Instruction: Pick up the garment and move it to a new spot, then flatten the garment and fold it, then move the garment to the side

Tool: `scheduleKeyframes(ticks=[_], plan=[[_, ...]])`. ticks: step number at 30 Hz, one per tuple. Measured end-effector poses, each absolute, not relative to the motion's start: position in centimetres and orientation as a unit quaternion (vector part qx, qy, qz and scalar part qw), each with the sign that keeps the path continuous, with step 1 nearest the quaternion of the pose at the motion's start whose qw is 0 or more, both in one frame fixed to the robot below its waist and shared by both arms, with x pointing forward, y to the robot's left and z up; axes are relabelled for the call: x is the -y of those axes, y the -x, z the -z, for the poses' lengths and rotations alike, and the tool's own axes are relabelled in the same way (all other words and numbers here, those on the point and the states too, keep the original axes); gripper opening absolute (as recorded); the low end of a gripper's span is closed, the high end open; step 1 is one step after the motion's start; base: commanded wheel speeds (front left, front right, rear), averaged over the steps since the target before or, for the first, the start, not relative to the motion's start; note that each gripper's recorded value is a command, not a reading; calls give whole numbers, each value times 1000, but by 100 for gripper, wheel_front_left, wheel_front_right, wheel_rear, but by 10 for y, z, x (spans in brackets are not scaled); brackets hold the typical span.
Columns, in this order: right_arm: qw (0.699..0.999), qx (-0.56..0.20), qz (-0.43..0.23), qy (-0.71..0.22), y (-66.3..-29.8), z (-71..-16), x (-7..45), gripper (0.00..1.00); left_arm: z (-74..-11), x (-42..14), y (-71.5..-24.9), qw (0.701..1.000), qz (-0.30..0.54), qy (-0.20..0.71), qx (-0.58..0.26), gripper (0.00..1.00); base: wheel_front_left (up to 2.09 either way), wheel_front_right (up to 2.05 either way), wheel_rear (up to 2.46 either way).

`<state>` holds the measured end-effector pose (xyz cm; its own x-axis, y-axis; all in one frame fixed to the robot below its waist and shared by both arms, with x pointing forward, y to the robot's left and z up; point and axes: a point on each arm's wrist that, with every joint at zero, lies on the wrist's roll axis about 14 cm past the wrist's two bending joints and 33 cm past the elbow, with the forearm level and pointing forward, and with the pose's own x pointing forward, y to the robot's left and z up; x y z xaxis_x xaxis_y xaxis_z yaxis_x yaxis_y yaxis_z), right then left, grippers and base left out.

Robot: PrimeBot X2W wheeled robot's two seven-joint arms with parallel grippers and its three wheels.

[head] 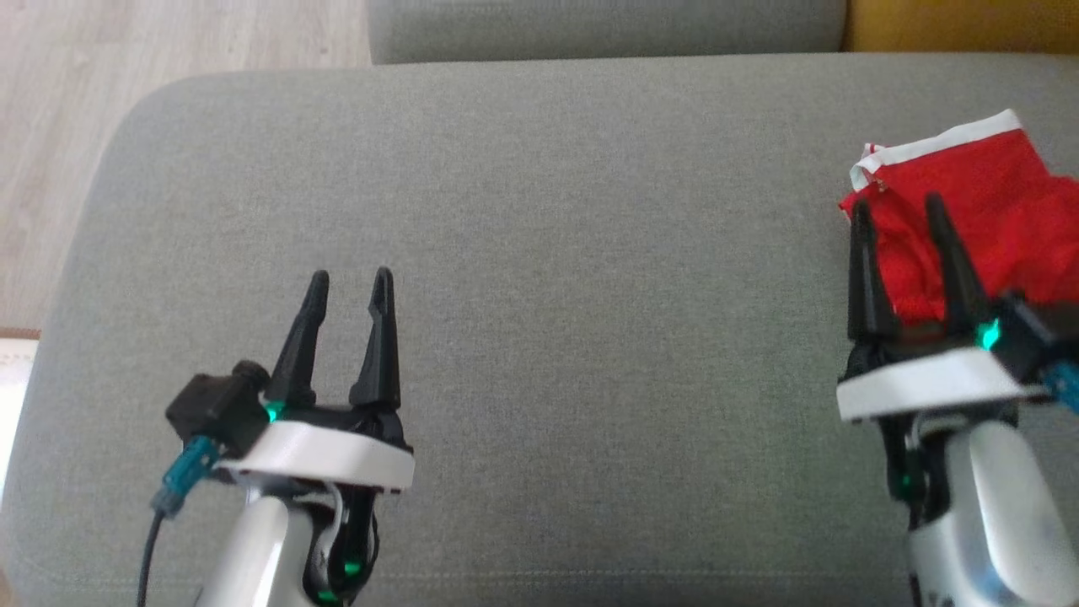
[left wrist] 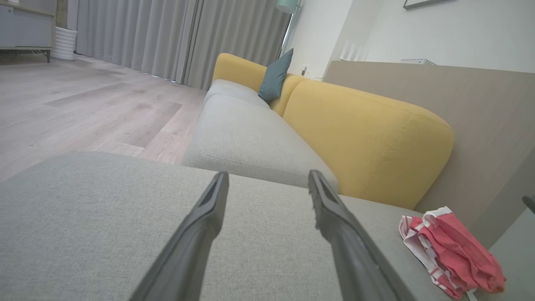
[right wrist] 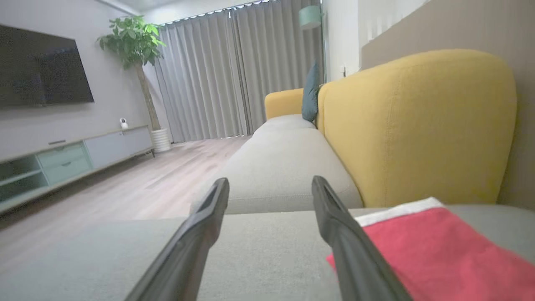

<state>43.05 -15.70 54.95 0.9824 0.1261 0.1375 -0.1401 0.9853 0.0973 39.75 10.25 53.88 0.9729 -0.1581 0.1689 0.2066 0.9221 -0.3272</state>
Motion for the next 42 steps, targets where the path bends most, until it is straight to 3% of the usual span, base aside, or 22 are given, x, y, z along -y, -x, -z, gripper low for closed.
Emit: scheduleKeyframes(ticks=[11,42], plan=[[989,55,-72,-119,-393,-521,146,100,-534,-116,-377,979,77,177,66,100,0,0,0],[989,53,-73,-115,-390,-518,145,100,-529,-119,-373,981,74,171,61,100,0,0,0]])
